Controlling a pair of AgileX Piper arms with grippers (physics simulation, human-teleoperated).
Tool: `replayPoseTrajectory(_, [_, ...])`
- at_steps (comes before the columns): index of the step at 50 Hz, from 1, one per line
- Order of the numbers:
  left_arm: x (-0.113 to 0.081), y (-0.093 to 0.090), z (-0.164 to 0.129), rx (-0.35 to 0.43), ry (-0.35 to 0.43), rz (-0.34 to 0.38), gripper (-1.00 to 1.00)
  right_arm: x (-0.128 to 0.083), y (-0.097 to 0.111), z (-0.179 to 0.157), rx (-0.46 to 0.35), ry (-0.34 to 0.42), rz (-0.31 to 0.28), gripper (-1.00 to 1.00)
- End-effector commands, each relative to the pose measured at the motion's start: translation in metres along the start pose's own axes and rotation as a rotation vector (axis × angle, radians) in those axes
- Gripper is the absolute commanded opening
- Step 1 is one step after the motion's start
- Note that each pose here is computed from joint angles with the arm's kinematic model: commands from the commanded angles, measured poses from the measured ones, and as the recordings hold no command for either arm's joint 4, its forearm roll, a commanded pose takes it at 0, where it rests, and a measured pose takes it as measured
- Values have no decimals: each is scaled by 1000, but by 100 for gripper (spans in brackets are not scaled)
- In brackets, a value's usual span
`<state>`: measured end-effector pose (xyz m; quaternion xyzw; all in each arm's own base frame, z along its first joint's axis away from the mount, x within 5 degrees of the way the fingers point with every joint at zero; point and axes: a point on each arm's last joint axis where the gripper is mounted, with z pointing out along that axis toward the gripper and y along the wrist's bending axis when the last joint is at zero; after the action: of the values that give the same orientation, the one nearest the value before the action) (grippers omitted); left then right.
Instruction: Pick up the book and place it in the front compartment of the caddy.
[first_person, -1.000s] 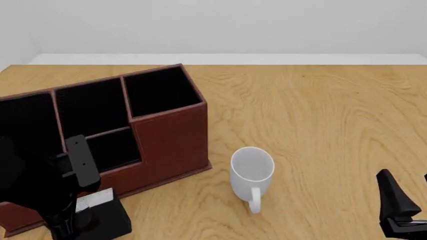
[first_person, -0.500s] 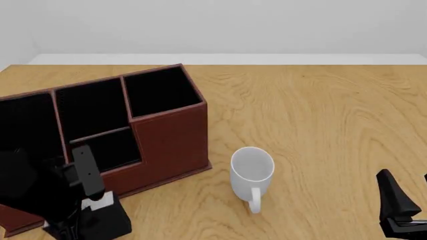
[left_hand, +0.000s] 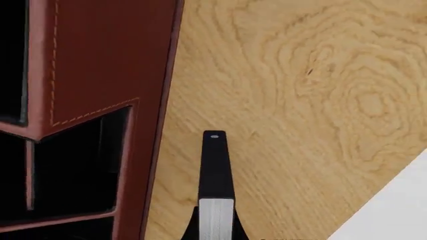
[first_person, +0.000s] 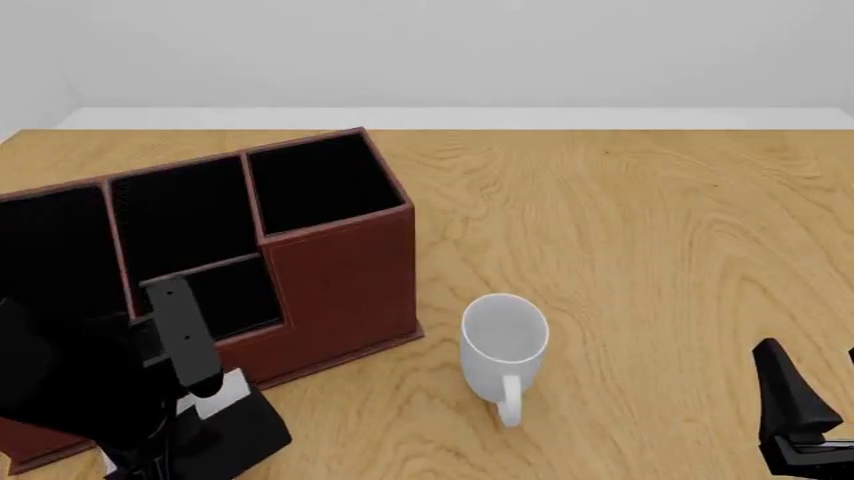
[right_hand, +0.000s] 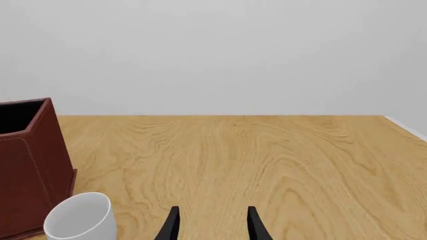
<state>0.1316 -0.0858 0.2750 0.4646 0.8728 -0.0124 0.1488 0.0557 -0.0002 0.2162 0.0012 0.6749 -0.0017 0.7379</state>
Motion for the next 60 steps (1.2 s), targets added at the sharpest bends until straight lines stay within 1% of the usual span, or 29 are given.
replayPoseTrajectory(1, [-10,-9,-29,10,-49,17,-100,0,0,0,0,0,0,100])
replayPoseTrajectory(8, [-14,-6,-37,5,-50,58,-100,0,0,0,0,0,0,100])
replayPoseTrajectory(12, [-20,1,-39,-6,-49,85,-100,0,0,0,0,0,0,100])
replayPoseTrajectory(13, [-24,2,-43,-11,-64,97,-100,0,0,0,0,0,0,100])
replayPoseTrajectory(14, [-26,7,-47,-25,-75,110,-100,0,0,0,0,0,0,100])
replayPoseTrajectory(16, [-30,7,-48,-23,-75,116,-100,0,0,0,0,0,0,100])
replayPoseTrajectory(17, [-31,11,-50,-34,-80,139,-100,0,0,0,0,0,0,100])
replayPoseTrajectory(18, [-33,15,-50,-38,-76,138,-100,0,0,0,0,0,0,100])
replayPoseTrajectory(19, [-32,13,-47,-32,-67,158,-100,0,0,0,0,0,0,100])
replayPoseTrajectory(21, [-35,18,-51,-45,-76,160,-100,0,0,0,0,0,0,100])
replayPoseTrajectory(22, [-34,19,-51,-47,-75,177,-100,0,0,0,0,0,0,100])
replayPoseTrajectory(28, [-33,27,-53,-68,-73,222,-100,0,0,0,0,0,0,100])
replayPoseTrajectory(32, [-34,30,-54,-73,-72,238,-100,0,0,0,0,0,0,100])
replayPoseTrajectory(33, [-31,34,-55,-84,-67,246,-100,0,0,0,0,0,0,100])
replayPoseTrajectory(35, [-30,33,-52,-78,-57,257,-100,0,0,0,0,0,0,100])
replayPoseTrajectory(37, [-29,38,-55,-91,-60,256,-100,0,0,0,0,0,0,100])
replayPoseTrajectory(41, [-25,42,-55,-102,-51,277,-100,0,0,0,0,0,0,100])
replayPoseTrajectory(44, [-27,43,-56,-106,-56,282,-100,0,0,0,0,0,0,100])
replayPoseTrajectory(45, [-24,46,-58,-117,-55,297,-100,0,0,0,0,0,0,100])
replayPoseTrajectory(46, [-25,48,-61,-126,-61,288,-100,0,0,0,0,0,0,100])
replayPoseTrajectory(48, [-25,46,-58,-115,-53,300,-100,0,0,0,0,0,0,100])
replayPoseTrajectory(49, [-25,50,-62,-132,-59,304,-100,0,0,0,0,0,0,100])
replayPoseTrajectory(50, [-26,50,-62,-130,-59,304,-100,0,0,0,0,0,0,100])
replayPoseTrajectory(51, [-24,53,-65,-143,-60,320,-100,0,0,0,0,0,0,100])
replayPoseTrajectory(54, [-27,53,-68,-150,-71,327,-100,0,0,0,0,0,0,100])
replayPoseTrajectory(57, [-25,60,-76,-185,-78,344,-100,0,0,0,0,0,0,100])
replayPoseTrajectory(58, [-28,59,-78,-185,-86,345,-100,0,0,0,0,0,0,100])
replayPoseTrajectory(59, [-37,57,-83,-186,-113,342,-100,0,0,0,0,0,0,100])
replayPoseTrajectory(60, [-41,58,-88,-196,-129,333,-100,0,0,0,0,0,0,100])
